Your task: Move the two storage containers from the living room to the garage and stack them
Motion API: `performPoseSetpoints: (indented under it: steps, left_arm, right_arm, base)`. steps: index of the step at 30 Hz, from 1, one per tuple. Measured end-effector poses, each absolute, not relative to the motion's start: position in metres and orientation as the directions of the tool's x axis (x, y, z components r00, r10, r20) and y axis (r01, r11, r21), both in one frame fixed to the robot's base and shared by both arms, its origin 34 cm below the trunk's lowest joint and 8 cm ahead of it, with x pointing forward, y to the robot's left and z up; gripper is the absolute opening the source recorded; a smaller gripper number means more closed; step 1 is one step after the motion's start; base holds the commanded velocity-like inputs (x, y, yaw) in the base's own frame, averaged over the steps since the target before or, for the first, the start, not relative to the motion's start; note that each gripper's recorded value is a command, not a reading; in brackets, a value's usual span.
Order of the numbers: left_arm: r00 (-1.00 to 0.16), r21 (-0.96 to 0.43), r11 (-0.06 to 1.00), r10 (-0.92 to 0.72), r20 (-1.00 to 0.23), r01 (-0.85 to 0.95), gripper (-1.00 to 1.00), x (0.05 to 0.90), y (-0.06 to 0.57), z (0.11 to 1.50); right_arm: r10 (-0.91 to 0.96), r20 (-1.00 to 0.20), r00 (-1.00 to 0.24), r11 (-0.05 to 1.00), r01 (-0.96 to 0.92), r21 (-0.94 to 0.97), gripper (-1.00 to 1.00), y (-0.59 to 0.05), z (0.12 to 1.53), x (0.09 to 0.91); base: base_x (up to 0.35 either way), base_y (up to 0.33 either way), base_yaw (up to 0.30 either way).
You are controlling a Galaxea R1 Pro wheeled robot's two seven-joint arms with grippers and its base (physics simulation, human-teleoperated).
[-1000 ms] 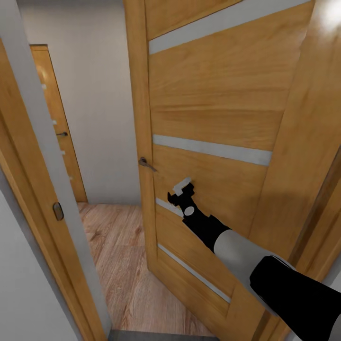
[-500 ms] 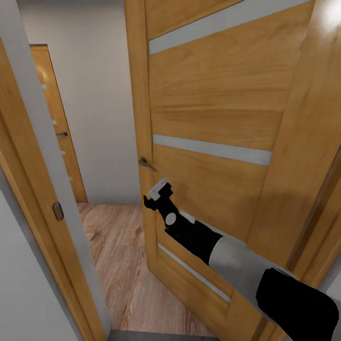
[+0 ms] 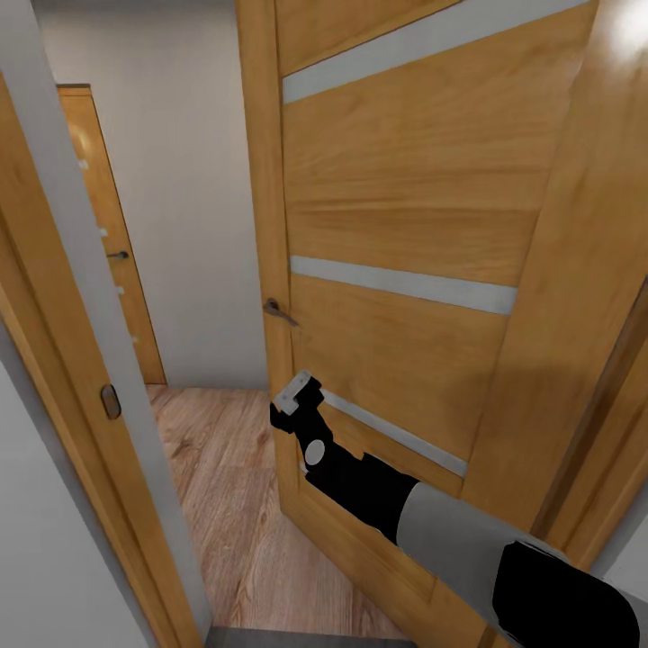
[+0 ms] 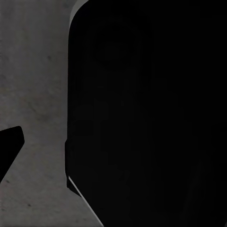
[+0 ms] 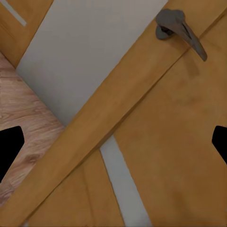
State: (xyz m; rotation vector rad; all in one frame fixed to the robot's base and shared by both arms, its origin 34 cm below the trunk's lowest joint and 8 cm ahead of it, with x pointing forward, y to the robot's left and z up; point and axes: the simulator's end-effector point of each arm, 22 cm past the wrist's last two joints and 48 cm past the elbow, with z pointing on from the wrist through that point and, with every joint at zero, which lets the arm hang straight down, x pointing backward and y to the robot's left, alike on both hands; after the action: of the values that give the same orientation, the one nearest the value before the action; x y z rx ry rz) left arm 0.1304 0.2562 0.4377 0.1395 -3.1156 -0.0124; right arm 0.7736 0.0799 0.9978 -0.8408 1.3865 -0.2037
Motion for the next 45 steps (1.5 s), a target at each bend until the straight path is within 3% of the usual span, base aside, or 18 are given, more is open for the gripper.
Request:
performPoseSetpoints:
  steps: [12, 22, 45]
  left_arm:
    - [-0.996, 0.009, 0.996, -0.089, 0.023, -0.088, 1.00, 0.130, 0.256, 0.438]
    - [-0.996, 0.009, 0.996, -0.088, 0.024, -0.088, 1.00, 0.130, 0.256, 0.438]
    - [-0.996, 0.010, 0.996, -0.090, 0.027, -0.089, 1.00, 0.129, 0.256, 0.438]
  right_arm:
    - [-0.634, -0.755, 0.169, 0.691, -0.316, -0.650, 1.00, 0.066, 0.988, 0.780]
    - [-0.613, -0.782, 0.109, 0.766, -0.161, -0.623, 1.00, -0.001, 0.995, 0.823]
    - [-0.613, -0.778, 0.136, 0.766, -0.137, -0.628, 1.00, -0.005, 1.015, 0.832]
  base:
    - [0.000, 0.000, 0.000]
    - [0.030, 0.000, 0.000]
    - [0.294, 0.000, 0.000]
